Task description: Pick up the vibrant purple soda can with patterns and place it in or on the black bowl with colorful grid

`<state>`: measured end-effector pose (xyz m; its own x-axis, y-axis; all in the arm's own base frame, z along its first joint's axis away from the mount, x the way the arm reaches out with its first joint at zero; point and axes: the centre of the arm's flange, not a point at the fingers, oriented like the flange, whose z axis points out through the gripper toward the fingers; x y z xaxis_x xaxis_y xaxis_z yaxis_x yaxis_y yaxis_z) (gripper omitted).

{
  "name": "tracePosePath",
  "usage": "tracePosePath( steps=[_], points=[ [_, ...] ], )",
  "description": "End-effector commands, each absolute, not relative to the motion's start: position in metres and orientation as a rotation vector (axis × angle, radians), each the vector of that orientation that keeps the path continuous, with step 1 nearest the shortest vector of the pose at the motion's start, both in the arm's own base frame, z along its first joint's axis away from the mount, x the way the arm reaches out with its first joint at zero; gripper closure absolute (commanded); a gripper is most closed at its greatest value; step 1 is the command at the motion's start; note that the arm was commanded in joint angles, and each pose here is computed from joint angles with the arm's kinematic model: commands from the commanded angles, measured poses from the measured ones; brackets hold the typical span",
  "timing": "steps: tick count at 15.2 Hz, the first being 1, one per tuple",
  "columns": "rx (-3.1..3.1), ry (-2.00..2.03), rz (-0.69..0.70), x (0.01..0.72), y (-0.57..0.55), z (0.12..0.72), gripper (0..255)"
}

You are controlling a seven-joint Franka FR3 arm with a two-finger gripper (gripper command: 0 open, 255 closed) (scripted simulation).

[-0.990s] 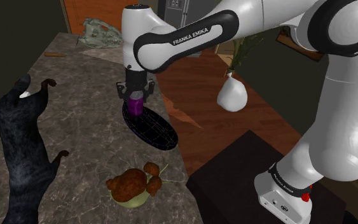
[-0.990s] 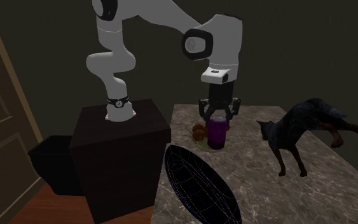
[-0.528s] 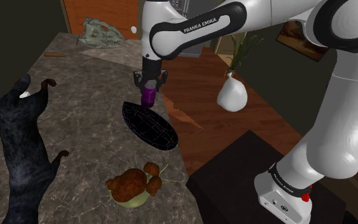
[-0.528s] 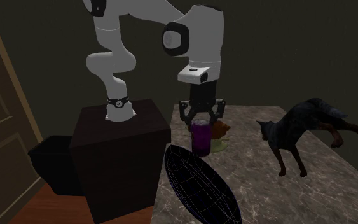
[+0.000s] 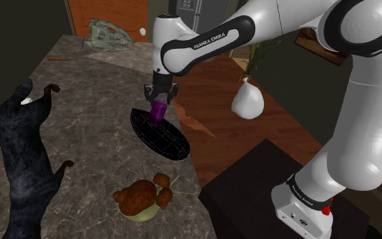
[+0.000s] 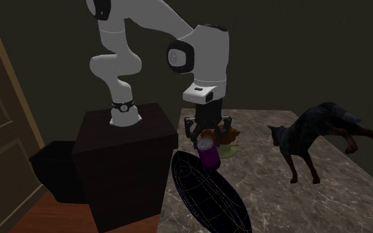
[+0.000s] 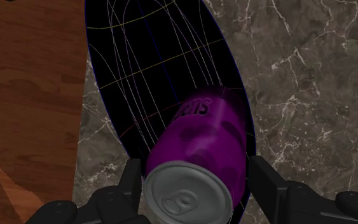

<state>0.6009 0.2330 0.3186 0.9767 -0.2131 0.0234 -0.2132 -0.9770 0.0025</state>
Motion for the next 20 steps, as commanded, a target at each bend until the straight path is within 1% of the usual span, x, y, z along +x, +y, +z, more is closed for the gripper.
tracePosePath(
  steps=[1, 10, 18, 19, 20],
  points=[
    [3.119, -0.336, 0.038, 0.601, 0.234, 0.308, 255],
    [3.119, -0.336, 0.038, 0.601, 0.234, 0.257, 255],
    [3.119, -0.336, 0.038, 0.601, 0.234, 0.257, 255],
    [3.119, -0.336, 0.038, 0.601, 0.234, 0.257, 0],
    [3.119, -0.336, 0.038, 0.601, 0.234, 0.257, 0]
  ],
)
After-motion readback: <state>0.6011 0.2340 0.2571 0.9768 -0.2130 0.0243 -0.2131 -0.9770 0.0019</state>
